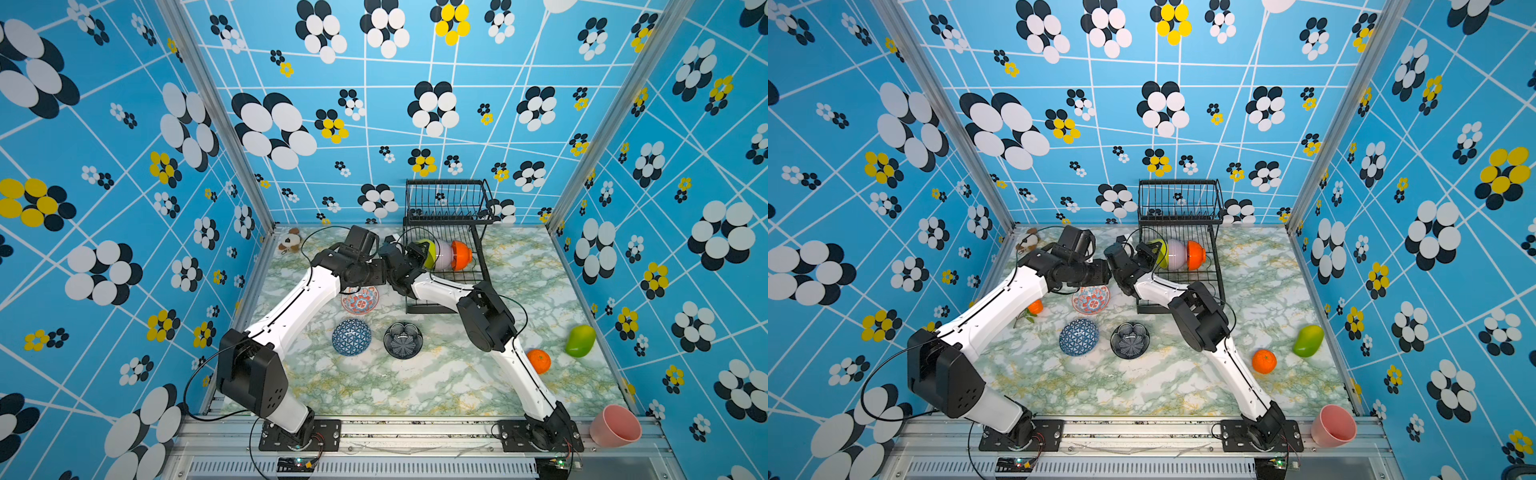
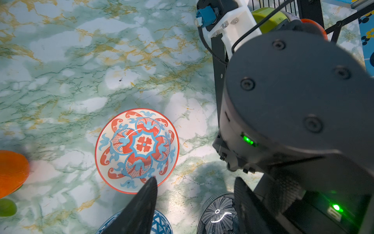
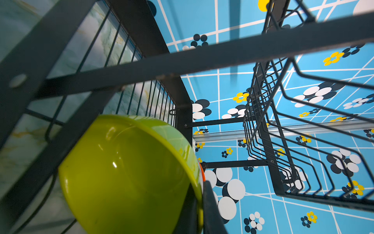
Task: Load bowls into a dish rack
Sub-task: Place the bowl in the dish rack.
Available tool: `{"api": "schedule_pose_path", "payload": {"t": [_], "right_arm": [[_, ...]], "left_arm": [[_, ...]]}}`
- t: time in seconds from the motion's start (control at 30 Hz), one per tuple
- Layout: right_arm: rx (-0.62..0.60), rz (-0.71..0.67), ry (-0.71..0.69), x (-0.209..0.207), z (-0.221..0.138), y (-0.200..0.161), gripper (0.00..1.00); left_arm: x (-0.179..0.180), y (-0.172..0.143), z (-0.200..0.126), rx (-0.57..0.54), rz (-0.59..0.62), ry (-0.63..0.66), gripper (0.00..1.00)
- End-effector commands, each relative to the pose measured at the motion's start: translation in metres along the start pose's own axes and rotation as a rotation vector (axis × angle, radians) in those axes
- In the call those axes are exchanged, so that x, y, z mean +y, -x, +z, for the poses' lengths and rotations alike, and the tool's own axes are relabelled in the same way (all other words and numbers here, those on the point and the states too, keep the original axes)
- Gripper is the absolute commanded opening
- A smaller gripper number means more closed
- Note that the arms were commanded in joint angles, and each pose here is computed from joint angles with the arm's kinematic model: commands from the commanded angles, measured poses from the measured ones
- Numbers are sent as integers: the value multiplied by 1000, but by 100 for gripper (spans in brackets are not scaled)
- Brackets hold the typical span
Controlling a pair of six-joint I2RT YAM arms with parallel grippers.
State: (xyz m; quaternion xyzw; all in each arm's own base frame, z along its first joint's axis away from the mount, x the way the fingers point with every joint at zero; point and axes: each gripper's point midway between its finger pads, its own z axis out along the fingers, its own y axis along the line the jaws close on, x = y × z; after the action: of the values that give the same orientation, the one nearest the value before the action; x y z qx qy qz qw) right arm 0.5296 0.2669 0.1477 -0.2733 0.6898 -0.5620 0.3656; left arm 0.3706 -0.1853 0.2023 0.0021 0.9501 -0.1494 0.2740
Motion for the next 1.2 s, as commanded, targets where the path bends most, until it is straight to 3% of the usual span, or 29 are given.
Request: {"api": "schedule_pose_path", "payload": {"t": [0.0, 0.57, 1.17], "right_arm": [[-11, -17, 3, 10, -5, 7, 0], [-25, -49, 11, 19, -13, 12, 0], [-32, -45, 12, 15, -16, 16, 8]], "left_arm": [[1, -2, -3, -5, -3, -6, 63], [1, 0, -6, -13, -3, -6, 63], [1, 0, -8, -16, -3, -9, 63]]}}
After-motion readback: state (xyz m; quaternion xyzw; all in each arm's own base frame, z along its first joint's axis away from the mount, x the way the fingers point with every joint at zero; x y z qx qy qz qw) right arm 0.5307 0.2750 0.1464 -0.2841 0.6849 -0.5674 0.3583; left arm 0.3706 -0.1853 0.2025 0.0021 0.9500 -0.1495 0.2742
